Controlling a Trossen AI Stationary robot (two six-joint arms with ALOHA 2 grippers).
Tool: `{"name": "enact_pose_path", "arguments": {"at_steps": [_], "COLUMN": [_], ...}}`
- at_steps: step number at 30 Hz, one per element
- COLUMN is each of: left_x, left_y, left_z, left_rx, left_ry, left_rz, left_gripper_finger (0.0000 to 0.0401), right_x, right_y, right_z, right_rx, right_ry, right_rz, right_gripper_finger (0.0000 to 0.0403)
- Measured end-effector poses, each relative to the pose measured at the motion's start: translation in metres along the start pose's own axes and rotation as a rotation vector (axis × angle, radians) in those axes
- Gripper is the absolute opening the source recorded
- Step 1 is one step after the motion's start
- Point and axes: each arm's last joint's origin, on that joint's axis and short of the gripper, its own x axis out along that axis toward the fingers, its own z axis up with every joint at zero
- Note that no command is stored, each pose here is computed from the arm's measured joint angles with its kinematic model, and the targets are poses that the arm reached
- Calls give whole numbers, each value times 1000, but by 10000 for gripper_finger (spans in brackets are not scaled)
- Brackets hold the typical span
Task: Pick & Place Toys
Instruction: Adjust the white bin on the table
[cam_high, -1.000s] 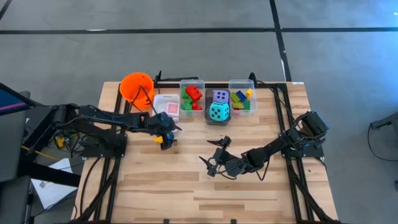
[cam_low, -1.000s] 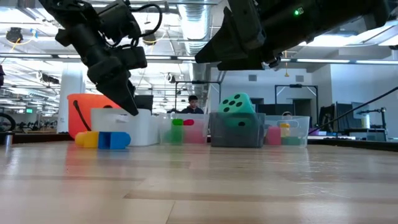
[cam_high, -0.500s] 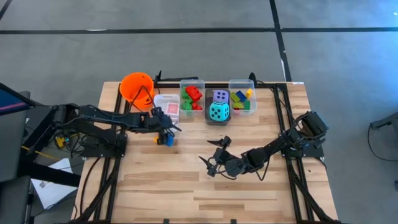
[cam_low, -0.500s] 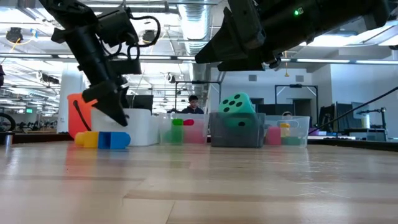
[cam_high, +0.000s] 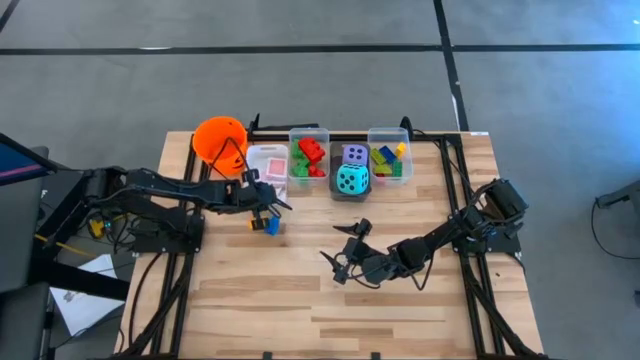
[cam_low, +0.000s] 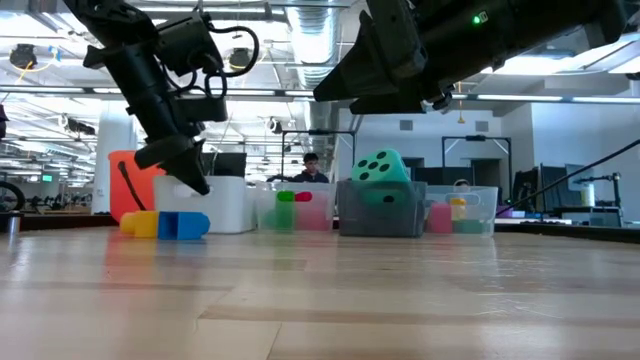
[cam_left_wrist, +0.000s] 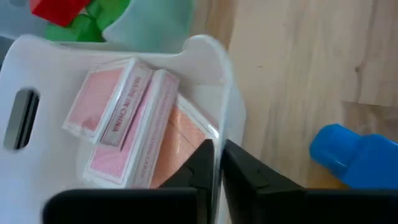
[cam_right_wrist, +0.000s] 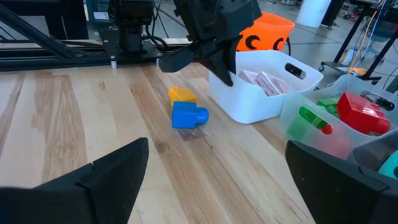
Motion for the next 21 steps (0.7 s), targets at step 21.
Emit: {"name": "enact_pose_path", "arguments": {"at_steps": [21], "left_x": [12], "left_y": [34], "left_z": [7], "left_rx": [-95], "left_ry": [-97], "left_rz": [45], "left_gripper_finger": [1], "right_x": [0], "right_y": [0], "right_z": [0], "right_rx": [0], "right_ry": [0], "right_rz": [0], "right_gripper_finger": [372]}}
